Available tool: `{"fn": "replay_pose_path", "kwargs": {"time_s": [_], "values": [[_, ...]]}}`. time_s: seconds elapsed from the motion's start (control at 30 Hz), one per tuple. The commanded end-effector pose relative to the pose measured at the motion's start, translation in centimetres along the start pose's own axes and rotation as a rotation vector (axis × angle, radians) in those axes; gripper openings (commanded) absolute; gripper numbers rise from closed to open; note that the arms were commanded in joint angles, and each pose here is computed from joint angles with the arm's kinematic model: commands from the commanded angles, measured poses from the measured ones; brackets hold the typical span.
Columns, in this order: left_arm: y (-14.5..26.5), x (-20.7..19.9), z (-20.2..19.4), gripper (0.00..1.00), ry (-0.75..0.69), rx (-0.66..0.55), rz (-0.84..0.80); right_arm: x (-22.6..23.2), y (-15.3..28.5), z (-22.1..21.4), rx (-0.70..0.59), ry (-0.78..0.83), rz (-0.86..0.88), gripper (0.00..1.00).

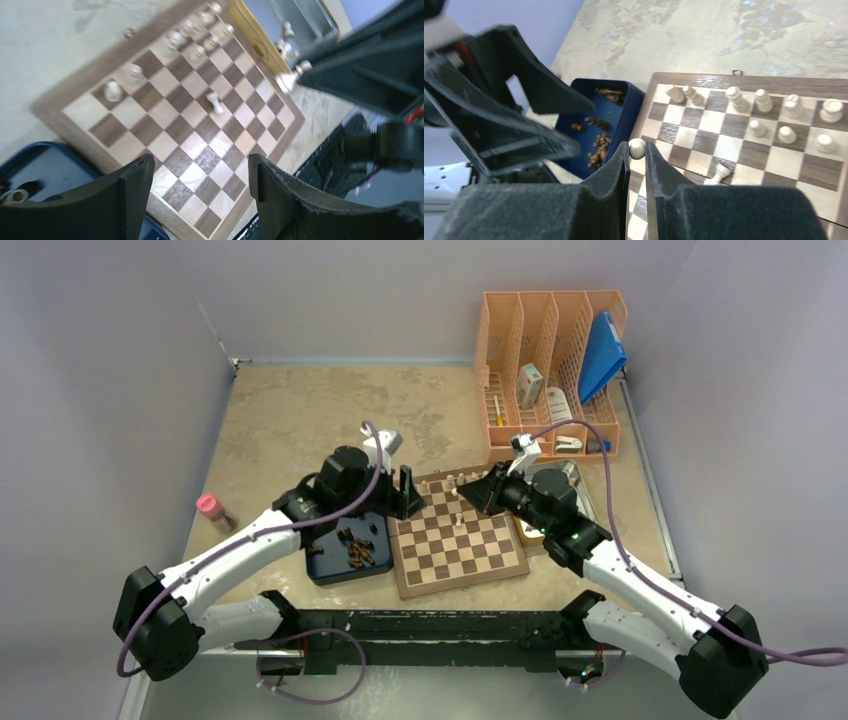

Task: Set up the chess pieces on the board
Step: Place the chess piece on the chessboard.

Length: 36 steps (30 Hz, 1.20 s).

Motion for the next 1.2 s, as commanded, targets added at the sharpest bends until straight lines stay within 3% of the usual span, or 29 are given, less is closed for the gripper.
{"fn": "replay_pose_path", "kwargs": {"time_s": [0.0, 0.13, 0.33, 0.8, 1.17], "values": [[1.4, 2.2, 3.2, 0.69, 0.164, 0.013, 0.054, -0.5, -0.3, 2.5, -0.098, 0.083, -0.089, 0.12], [2.9, 3.7, 5.1, 0.70, 0.239, 0.022, 0.000, -1.4, -0.7, 2.5, -0.105, 0.094, -0.141, 0.11], [5.8, 4.7, 6.4, 0.79, 0.208, 0.003, 0.027, -2.1, -2.2, 1.4, -0.091, 0.110, -0.220, 0.11], [8.2, 6.3, 3.1, 0.78, 0.096, 0.006, 0.158, -3.3, -6.5, -2.4, -0.060, 0.135, -0.310, 0.11], [9.3, 6.0, 3.3, 0.77, 0.076, -0.034, 0.170, -5.6, -7.8, -3.2, -0.094, 0.170, -0.436, 0.11]]}}
Point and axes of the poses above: each gripper's point midway between its finger pads, its own y axis back along the fingers, its own x axis along the line the jaws close on, z = x × y, the point moved 4 cm from there along y, back along the fingers, and after that the axes turned 3 degrees about -y, right-handed, at the moved point
